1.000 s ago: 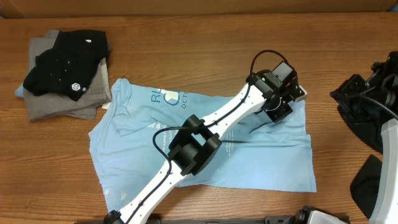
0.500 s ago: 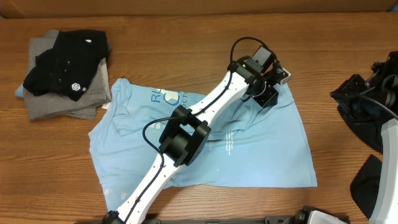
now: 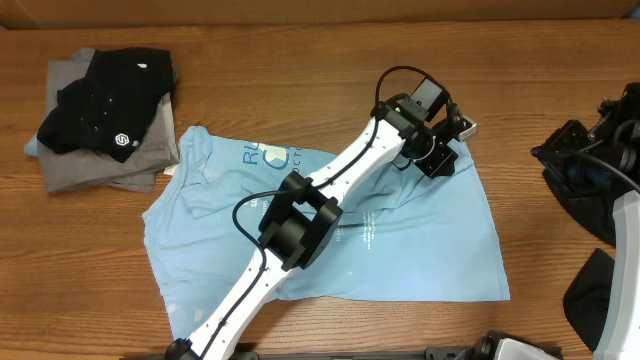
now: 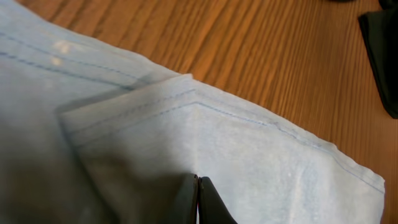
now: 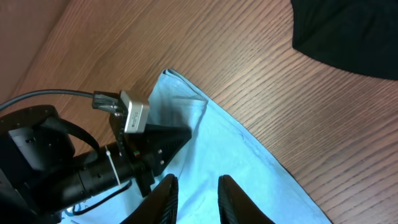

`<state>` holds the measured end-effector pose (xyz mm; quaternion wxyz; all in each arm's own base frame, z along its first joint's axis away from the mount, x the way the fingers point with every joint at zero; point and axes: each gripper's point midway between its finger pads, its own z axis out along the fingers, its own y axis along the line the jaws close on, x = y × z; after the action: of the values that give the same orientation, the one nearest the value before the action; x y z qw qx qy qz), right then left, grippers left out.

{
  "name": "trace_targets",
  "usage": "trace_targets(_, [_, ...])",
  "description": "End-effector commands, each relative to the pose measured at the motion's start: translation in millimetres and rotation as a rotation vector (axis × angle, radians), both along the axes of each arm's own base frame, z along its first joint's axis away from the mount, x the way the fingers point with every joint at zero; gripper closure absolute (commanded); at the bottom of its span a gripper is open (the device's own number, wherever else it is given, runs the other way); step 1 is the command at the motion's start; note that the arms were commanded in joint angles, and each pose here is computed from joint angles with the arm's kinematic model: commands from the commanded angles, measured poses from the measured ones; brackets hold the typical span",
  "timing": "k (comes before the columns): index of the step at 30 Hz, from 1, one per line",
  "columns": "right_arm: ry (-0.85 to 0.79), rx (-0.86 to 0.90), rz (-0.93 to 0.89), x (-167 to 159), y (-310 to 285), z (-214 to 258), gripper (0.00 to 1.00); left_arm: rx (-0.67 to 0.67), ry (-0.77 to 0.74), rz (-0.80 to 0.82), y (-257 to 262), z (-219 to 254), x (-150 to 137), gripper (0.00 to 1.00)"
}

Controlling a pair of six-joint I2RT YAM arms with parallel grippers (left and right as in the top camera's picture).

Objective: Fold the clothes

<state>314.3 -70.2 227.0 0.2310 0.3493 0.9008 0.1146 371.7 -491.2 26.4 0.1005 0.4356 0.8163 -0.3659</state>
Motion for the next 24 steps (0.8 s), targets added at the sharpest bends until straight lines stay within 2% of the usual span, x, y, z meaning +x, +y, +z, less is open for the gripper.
trace_targets(1, [-0.027, -0.023, -0.005, 1, -4, 10, 0.75, -0.018, 0.023, -0.035, -11, 6, -17, 0.96])
trace_targets(3, [-0.025, -0.023, -0.005, 0, -4, 10, 0.75, 0.007, 0.002, -0.019, -8, 7, -13, 0.96])
trace_targets(7, [-0.025, -0.023, -0.004, 0, -4, 10, 0.75, 0.014, -0.056, 0.027, 1, 22, 8, 0.89])
trace_targets(13, [-0.026, -0.024, -0.004, 1, -4, 10, 0.75, 0.002, -0.046, 0.090, 13, 30, 30, 0.83])
trace_targets(15, [-0.027, -0.024, -0.004, 1, -4, 10, 0.75, 0.005, -0.043, 0.095, 16, 28, 32, 0.76])
trace_targets(17, [-0.027, -0.024, -0.004, 1, -4, 10, 0.75, 0.007, -0.043, 0.096, 16, 27, 32, 0.58])
trace_targets(19, [-0.027, -0.024, -0.004, 1, -4, 10, 0.75, 0.007, -0.043, 0.096, 16, 25, 32, 0.48])
trace_targets(21, [-0.027, -0.024, -0.005, 1, -4, 10, 0.75, 0.014, -0.041, 0.097, 16, 19, 32, 0.45])
trace_targets(24, [-0.027, -0.024, -0.005, 1, -4, 10, 0.75, 0.034, -0.029, 0.101, 19, 9, 31, 0.47])
